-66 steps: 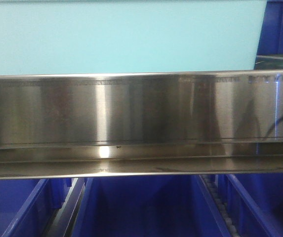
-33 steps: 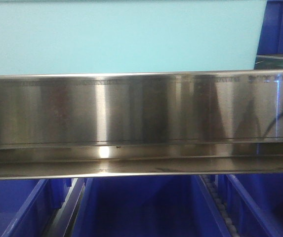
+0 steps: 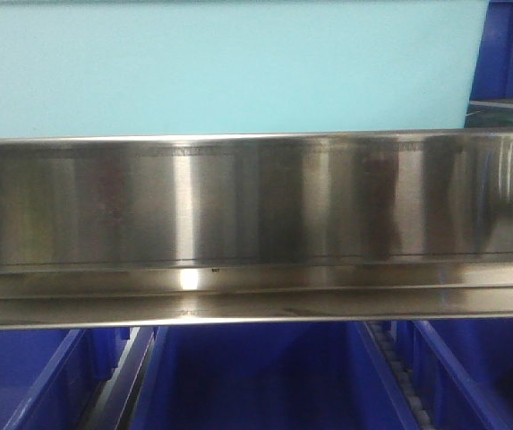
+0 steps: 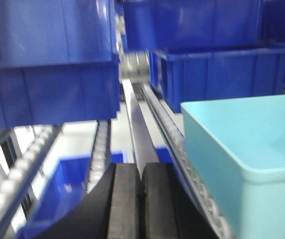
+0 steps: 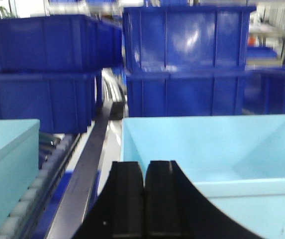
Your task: Move two blue bins to right shelf middle
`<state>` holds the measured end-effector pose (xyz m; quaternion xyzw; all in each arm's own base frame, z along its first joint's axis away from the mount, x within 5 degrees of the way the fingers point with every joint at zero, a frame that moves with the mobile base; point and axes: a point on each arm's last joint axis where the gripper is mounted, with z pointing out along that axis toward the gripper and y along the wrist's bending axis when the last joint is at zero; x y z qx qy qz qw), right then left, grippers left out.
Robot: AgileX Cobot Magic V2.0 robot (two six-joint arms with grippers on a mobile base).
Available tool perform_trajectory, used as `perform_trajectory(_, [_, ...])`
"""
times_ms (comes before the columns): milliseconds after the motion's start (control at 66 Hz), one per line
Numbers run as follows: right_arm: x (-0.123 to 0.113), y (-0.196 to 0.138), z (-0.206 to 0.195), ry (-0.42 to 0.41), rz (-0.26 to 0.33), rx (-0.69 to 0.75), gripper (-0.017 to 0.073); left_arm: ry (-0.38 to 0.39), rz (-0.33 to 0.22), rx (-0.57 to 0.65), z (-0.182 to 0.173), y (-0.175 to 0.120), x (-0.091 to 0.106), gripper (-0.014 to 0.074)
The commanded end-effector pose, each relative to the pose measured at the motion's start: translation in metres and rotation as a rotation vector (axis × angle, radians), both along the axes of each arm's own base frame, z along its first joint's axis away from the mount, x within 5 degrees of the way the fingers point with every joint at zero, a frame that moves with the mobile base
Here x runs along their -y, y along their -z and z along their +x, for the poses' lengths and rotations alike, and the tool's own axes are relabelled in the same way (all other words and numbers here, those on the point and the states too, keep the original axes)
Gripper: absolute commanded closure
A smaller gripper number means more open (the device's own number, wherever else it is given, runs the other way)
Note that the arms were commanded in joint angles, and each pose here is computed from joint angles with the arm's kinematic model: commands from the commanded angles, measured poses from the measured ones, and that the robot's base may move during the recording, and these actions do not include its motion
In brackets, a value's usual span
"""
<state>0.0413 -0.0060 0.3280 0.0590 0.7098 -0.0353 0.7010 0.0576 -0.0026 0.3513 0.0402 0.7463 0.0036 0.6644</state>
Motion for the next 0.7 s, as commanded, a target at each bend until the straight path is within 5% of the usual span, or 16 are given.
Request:
perform_trajectory(0, [0.001, -0.02, 0.011, -0.002, 0.003, -0.07, 0.0726, 0.012, -0.041, -0.09, 0.021, -0.022, 0.003, 0.0704])
perform_trajectory(182, [0.005, -0.055, 0.042, 0.0, 0.024, -0.235, 0.0726, 0.038, -0.094, -0.13, 0.056, -0.063, 0.008, 0.0704])
perform_trajectory(409, [0.009, -0.09, 0.074, -0.004, 0.017, -0.146, 0.0726, 0.038, -0.113, -0.057, 0.085, -0.085, 0.009, 0.0704])
perform_trajectory(682, [0.007, -0.087, 0.109, -0.057, 0.163, -0.118, 0.0726, 0.03, -0.128, -0.079, 0.119, -0.08, 0.011, 0.0704])
